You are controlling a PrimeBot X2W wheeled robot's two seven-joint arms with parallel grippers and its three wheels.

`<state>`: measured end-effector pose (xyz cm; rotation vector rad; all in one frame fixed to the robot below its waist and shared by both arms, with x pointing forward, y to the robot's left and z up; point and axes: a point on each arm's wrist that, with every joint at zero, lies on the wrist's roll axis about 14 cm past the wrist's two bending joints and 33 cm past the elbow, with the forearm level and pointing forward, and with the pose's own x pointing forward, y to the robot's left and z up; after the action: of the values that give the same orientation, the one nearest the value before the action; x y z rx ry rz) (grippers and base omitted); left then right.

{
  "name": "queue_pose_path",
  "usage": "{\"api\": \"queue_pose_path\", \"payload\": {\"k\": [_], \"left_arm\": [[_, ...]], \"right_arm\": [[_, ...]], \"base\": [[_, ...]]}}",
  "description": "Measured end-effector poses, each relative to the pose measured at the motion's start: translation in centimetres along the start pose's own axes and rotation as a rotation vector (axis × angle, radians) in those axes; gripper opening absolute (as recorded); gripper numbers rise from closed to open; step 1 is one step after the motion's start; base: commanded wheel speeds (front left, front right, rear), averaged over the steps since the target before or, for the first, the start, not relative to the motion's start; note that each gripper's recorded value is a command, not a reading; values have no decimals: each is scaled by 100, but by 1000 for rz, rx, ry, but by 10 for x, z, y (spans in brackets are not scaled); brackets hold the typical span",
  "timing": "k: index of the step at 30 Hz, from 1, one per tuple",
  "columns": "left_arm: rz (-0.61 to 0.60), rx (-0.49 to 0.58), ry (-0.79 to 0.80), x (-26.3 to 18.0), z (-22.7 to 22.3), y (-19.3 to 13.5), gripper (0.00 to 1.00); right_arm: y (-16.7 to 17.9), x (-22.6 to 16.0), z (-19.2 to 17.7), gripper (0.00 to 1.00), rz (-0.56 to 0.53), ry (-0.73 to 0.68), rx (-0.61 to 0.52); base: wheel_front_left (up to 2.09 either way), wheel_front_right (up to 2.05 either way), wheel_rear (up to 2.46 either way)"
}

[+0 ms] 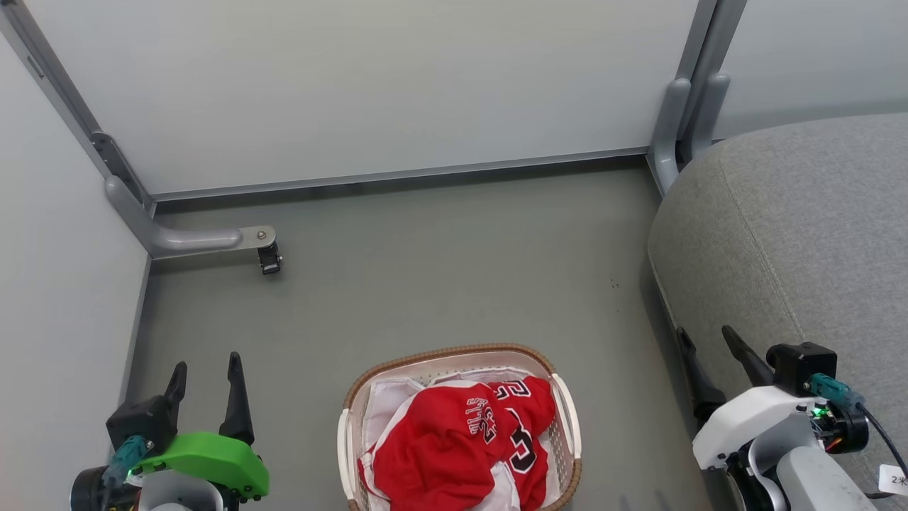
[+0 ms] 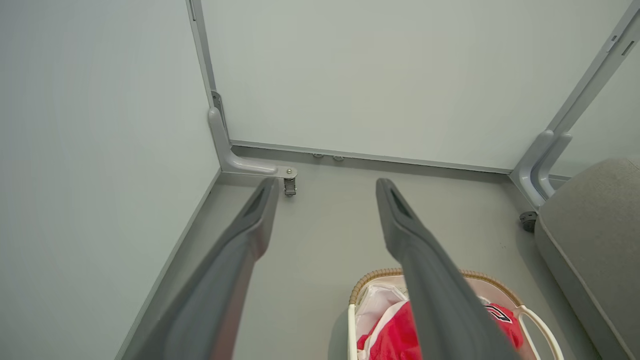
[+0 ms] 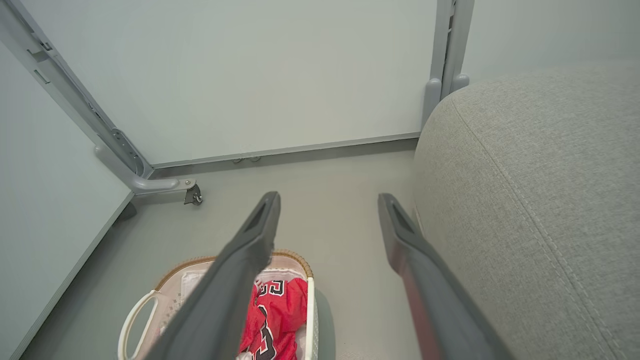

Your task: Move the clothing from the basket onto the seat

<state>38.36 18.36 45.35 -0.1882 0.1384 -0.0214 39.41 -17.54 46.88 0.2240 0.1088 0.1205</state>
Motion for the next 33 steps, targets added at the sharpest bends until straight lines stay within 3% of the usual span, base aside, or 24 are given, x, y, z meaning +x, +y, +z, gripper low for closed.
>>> {"api": "queue_pose_path", "payload": {"k": [33], "left_arm": [[-56, 149, -25, -4, -6, -10, 100]], "right_arm": [[-4, -3, -4, 100, 18, -1, -186]], "base": [[0, 0, 0]]}}
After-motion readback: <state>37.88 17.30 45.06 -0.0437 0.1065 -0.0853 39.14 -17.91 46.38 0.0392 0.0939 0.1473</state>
